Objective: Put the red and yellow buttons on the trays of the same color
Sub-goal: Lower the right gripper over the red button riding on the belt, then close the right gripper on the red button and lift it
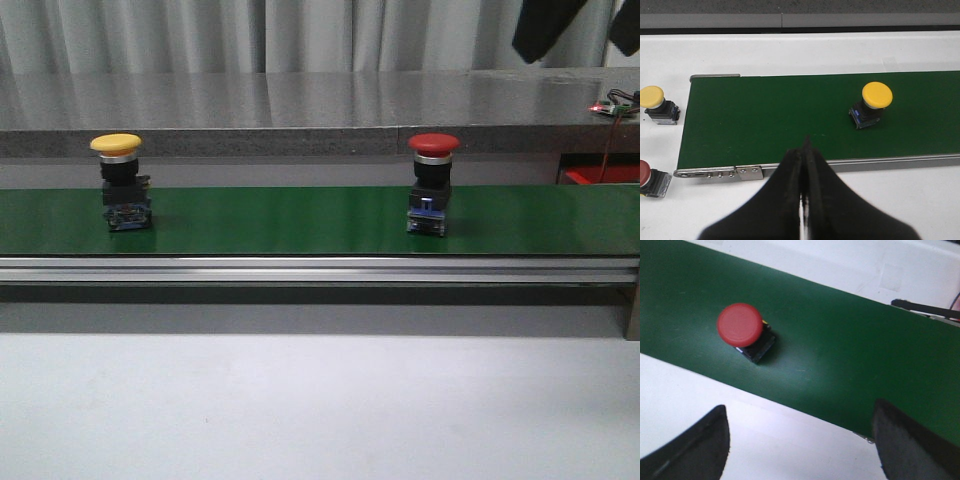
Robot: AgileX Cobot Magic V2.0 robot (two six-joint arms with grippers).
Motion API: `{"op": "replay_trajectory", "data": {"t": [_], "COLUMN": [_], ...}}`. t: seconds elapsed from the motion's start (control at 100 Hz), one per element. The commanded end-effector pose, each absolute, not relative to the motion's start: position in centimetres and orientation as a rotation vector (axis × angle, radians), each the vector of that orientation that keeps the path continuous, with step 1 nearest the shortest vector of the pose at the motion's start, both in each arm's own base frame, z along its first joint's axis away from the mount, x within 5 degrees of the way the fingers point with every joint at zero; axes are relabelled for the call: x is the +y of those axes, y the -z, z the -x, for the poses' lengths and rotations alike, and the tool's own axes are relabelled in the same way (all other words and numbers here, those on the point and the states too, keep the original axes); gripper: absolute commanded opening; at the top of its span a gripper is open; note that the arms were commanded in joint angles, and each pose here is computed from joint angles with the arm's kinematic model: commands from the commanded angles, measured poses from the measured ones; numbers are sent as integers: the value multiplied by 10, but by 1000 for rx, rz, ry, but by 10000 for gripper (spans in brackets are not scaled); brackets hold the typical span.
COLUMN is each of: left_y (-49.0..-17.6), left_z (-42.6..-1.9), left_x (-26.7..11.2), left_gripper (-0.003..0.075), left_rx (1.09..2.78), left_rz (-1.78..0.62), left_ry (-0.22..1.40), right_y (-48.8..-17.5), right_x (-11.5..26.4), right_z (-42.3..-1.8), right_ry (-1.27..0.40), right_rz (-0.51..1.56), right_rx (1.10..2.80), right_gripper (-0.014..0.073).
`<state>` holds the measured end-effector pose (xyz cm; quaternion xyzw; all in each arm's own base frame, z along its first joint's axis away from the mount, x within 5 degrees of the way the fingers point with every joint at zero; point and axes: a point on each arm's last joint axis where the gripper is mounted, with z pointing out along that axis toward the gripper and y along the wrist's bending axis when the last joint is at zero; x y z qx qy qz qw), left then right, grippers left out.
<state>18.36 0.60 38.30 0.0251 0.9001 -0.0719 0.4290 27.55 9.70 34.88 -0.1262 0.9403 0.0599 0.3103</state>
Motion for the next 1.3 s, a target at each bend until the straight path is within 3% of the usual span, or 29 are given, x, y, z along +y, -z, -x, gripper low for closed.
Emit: {"op": "replay_trajectory", "data": {"t": [0.0,0.43,0.77,0.84,1.08,1.18,1.29], "left_y": [-398,-398,-398,-398,-398,-398,-398], "left_z": [-183,-183,-183,-183,-183,-183,-183], "left_x": [4,4,4,4,4,4,4], "left_gripper": [-20,-20,-20,-20,-20,-20,-20], "left_rx": [2150,2150,2150,2150,2150,2150,2150], "left_rz": [-52,-52,-52,-52,-52,-52,-52], "left_ry": [191,191,191,191,191,191,191], "right_y": [-367,-342,-314,-312,-307,-309,-319], "right_x": [105,131,115,108,100,98,88], "right_z": [-285,-340,-368,-372,-374,-374,-372], "right_ry": [-162,-167,-62,-61,-52,-52,-47], "right_rz": [375,446,400,371,345,339,303], "right_rx": [2465,2641,2684,2676,2721,2715,2693], "right_gripper": [587,587,582,528,218,154,146]}}
